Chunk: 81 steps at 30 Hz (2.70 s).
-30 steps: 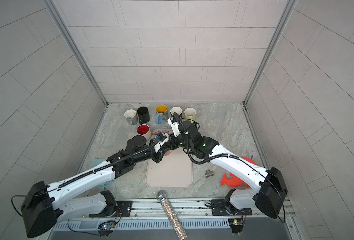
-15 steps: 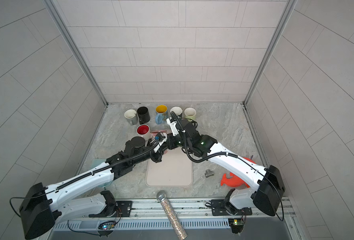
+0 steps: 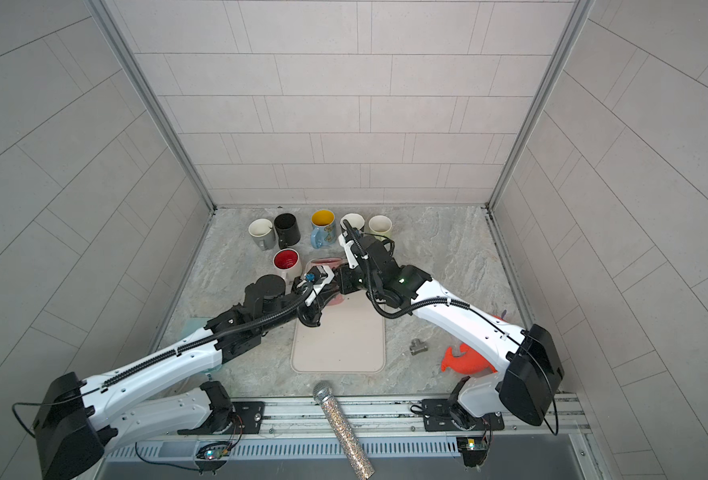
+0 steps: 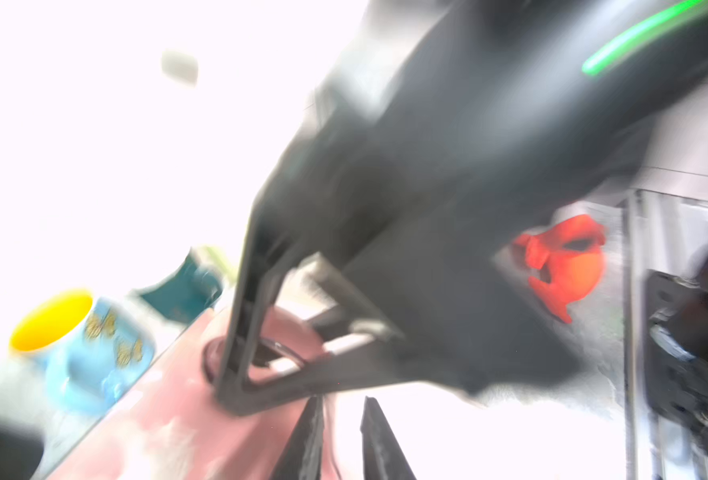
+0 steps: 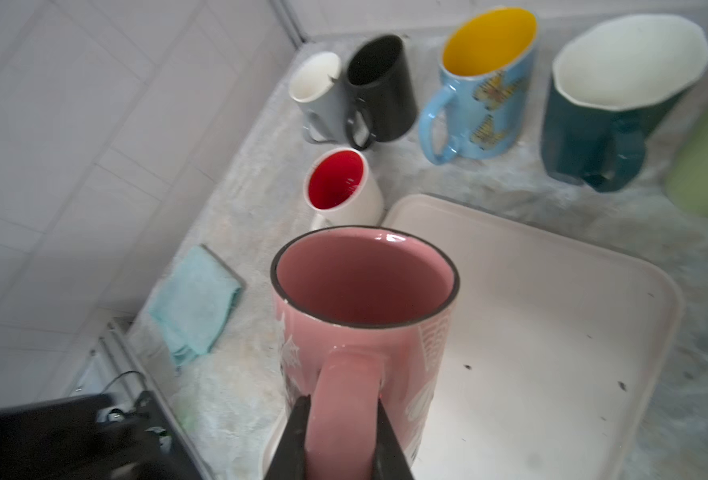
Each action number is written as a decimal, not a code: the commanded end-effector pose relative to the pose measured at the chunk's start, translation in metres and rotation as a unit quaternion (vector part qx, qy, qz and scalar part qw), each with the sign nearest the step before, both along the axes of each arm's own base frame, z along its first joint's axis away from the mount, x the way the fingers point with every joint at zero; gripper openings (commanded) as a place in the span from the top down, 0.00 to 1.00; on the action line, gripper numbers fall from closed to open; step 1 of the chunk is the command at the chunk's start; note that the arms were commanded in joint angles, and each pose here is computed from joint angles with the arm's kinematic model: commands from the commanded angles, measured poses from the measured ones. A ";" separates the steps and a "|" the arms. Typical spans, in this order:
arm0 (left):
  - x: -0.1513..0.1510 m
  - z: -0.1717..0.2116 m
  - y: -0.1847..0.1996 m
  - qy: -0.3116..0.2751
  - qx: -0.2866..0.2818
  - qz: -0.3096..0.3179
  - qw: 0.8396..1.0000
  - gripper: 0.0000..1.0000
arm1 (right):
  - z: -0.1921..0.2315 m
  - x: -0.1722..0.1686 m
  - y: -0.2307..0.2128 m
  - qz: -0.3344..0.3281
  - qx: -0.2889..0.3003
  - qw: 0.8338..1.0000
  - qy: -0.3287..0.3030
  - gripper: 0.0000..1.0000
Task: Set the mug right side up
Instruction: 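Close the right gripper on the pink mug's handle and open the left gripper, then carry the pink mug beside the green mug with the right gripper while left withdraws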
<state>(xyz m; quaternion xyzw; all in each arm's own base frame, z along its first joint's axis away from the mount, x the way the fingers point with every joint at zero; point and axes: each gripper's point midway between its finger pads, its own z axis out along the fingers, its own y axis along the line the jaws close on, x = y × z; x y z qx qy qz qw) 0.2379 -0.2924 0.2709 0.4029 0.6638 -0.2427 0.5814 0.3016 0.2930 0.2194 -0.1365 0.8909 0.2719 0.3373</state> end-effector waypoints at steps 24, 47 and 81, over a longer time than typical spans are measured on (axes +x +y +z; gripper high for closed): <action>0.003 0.102 0.040 -0.119 -0.110 0.085 0.983 0.66 | 0.025 0.008 -0.064 -0.067 -0.011 0.995 -0.074 1.00; 0.083 0.059 0.103 0.146 -0.151 0.227 0.951 0.60 | 0.062 0.099 -0.204 -0.236 -0.090 0.933 -0.255 1.00; 0.111 0.042 0.127 0.209 -0.195 0.238 0.928 0.54 | -0.021 0.220 -0.222 -0.213 -0.038 0.917 -0.336 1.00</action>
